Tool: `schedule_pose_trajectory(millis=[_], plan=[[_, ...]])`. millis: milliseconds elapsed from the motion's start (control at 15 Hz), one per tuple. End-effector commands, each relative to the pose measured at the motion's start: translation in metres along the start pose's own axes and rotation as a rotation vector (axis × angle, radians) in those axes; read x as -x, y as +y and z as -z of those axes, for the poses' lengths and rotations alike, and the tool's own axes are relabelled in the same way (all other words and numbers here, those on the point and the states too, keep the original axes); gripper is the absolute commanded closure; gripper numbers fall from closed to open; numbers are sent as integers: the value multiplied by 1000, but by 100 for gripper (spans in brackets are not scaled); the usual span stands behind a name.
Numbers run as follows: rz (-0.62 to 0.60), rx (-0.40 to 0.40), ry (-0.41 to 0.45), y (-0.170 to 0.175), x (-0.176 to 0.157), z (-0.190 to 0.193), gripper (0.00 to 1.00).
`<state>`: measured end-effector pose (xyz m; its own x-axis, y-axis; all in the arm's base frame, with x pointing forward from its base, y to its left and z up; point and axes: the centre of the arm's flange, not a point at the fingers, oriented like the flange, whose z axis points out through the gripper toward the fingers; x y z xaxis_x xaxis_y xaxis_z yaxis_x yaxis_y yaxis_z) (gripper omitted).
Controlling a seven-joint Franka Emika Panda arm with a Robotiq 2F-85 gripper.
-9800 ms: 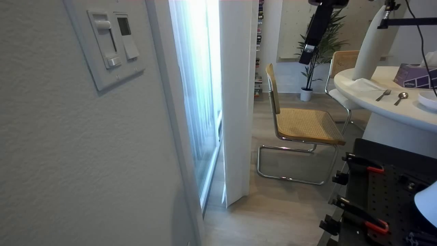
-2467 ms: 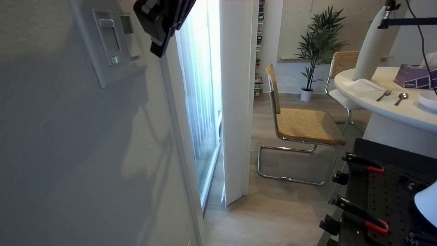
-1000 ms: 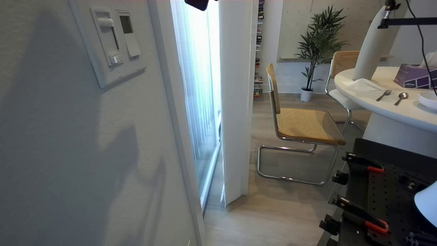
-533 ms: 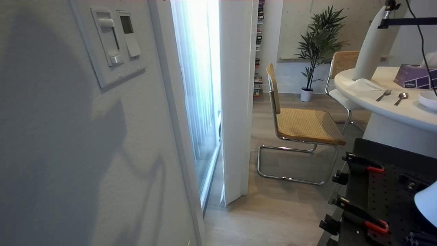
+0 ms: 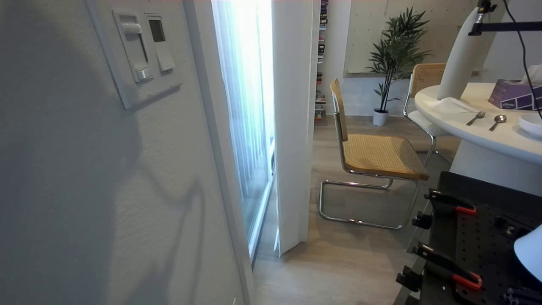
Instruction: Turn the switch off
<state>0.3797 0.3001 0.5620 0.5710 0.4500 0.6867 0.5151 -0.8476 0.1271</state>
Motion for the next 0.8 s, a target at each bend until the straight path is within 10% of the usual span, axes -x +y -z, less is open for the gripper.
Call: schedule_pose_trajectory(millis=[0,733], plan=[[-11,14,45,0,-3,-14,100],[-1,49,98,0,-9,-37,100]])
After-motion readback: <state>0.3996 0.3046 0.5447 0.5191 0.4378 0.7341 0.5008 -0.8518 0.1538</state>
